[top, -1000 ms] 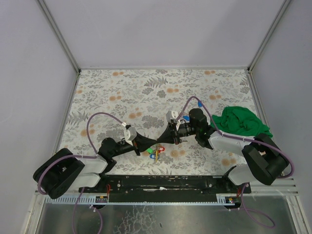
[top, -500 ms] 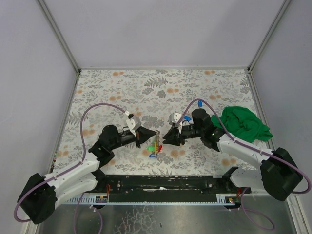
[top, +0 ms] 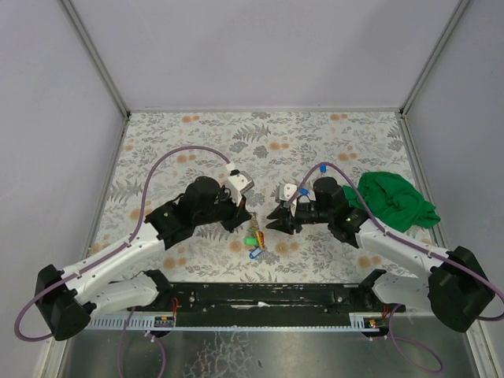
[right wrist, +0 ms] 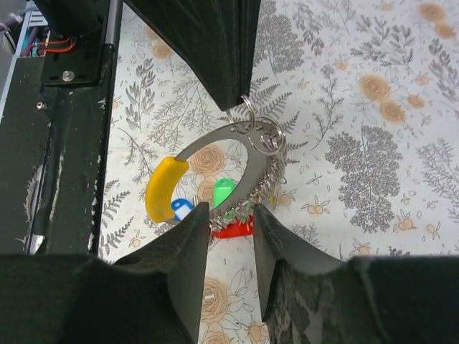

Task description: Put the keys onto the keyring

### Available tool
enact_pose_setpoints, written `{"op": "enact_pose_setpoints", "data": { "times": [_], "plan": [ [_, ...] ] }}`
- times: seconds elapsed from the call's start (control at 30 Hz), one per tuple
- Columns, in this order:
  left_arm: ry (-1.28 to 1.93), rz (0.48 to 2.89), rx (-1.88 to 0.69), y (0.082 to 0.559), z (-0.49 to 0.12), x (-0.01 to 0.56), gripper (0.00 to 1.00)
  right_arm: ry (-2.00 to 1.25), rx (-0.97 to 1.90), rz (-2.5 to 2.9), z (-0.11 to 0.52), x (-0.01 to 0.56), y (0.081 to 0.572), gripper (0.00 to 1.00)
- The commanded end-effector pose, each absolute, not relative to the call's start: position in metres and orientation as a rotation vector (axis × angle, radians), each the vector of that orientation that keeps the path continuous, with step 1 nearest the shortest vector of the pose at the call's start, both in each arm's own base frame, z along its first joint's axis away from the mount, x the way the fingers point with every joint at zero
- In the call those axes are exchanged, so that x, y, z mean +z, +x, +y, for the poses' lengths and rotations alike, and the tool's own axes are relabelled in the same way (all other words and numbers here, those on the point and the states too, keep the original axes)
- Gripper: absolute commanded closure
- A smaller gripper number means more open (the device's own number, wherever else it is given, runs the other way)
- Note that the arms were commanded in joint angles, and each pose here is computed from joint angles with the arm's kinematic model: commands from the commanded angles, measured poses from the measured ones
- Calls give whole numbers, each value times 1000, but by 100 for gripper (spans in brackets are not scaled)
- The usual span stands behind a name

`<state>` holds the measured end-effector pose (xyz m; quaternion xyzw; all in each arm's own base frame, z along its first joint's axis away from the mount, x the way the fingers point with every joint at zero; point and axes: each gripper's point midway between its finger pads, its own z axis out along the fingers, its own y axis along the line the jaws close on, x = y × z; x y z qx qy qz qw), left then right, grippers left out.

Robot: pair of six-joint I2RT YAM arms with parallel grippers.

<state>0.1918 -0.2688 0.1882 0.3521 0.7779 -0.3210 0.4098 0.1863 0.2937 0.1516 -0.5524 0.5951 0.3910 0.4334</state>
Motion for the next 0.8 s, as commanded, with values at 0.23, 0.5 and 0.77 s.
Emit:
{"op": "enact_pose_setpoints", "data": {
  "times": [0.23, 0.5, 0.77],
  "plan": [
    [1215, 2196, -620, 170, -245, 164, 100, -1229, 1055, 1141, 310, 199, 182, 60],
    [1376, 2121, -604, 167, -255, 174, 100, -1219, 1195, 1097, 328, 203, 181, 58],
    [1462, 2066, -613, 164, -263, 178, 100, -1205, 1278, 1067, 336, 199, 179, 59]
  ]
}}
